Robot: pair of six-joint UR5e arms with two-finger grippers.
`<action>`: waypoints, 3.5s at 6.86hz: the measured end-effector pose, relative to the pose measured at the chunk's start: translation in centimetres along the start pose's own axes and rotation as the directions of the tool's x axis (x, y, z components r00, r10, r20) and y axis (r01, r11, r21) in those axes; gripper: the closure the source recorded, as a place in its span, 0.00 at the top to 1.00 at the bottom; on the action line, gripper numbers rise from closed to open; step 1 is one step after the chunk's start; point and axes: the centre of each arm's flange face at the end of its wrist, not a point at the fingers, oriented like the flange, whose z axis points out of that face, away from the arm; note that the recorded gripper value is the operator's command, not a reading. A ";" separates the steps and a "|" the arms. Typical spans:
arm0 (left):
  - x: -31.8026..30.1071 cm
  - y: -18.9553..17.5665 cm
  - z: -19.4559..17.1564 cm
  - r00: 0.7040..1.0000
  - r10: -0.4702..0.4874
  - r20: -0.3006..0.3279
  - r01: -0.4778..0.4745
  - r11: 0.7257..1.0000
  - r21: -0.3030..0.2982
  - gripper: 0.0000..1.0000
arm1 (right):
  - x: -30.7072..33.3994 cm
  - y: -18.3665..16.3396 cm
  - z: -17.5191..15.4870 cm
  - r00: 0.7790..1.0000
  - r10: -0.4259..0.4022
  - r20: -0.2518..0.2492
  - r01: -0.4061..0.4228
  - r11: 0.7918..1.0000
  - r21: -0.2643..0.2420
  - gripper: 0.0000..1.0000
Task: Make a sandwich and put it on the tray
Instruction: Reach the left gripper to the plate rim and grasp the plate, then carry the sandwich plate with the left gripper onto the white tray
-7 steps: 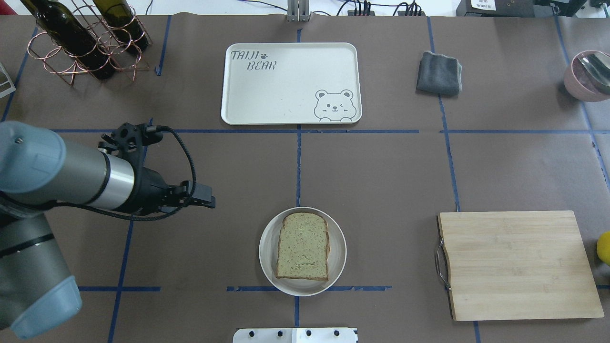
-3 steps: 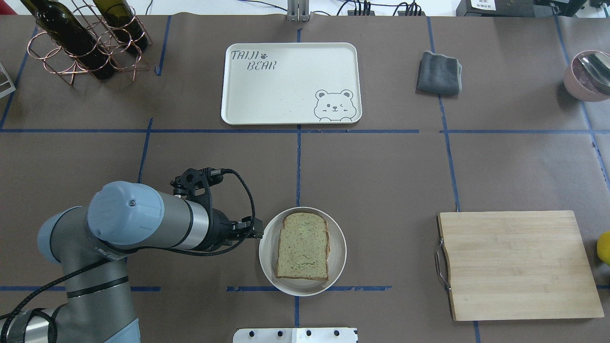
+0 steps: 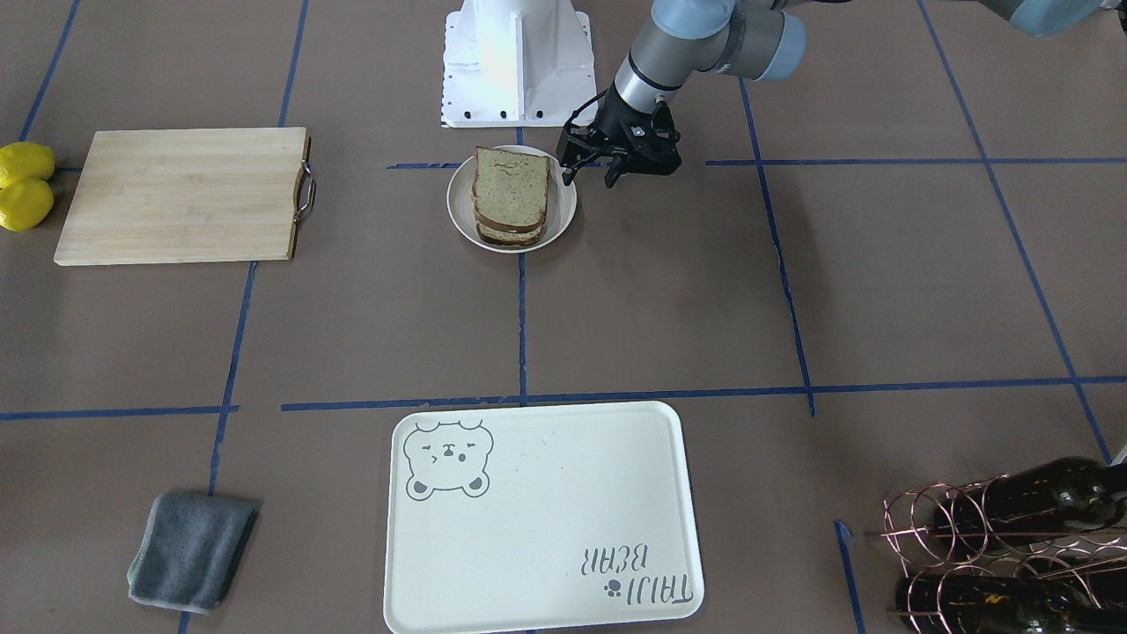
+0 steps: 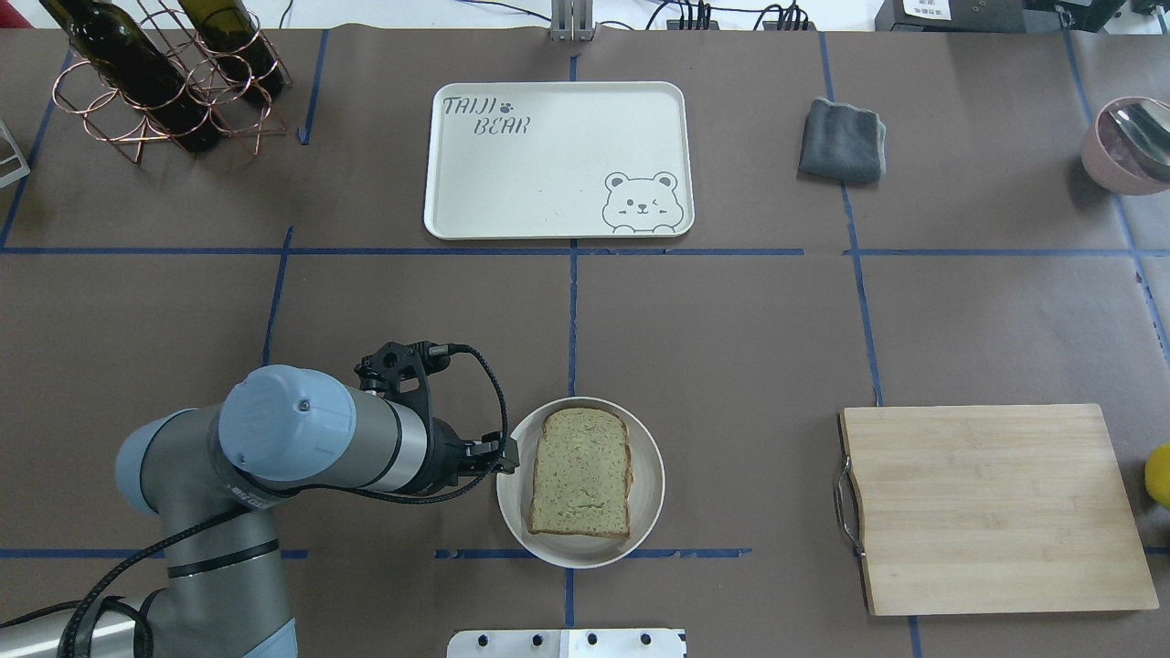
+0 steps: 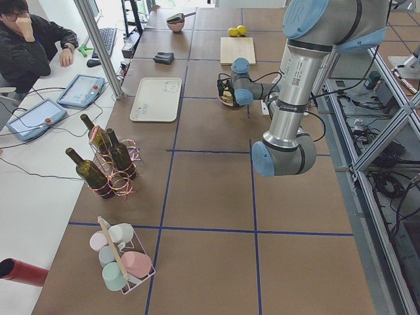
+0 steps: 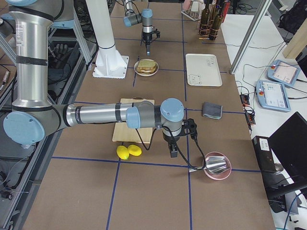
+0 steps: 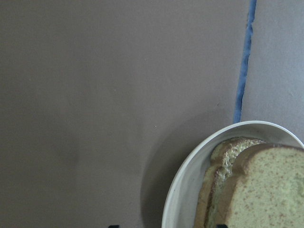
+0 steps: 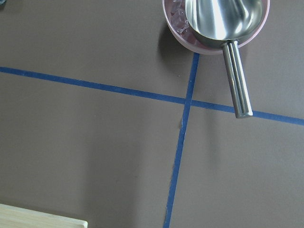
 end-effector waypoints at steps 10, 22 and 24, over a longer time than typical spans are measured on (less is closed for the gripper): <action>0.7 0.6 4.4 1.000 0.016 0.010 -0.016 1.000 -0.026 0.00 | 0.0 0.0 0.0 1.000 0.002 0.002 -0.002 1.000 0.000 1.00; 3.6 -19.7 -5.8 0.995 -0.040 -0.087 0.052 0.989 0.136 0.00 | 0.0 0.0 0.0 1.000 0.015 0.003 -0.015 1.000 -0.002 1.00; 5.0 -28.4 -5.7 0.998 -0.042 -0.037 0.046 0.991 0.125 0.00 | 0.0 0.0 0.0 1.000 0.015 0.003 -0.015 1.000 -0.003 1.00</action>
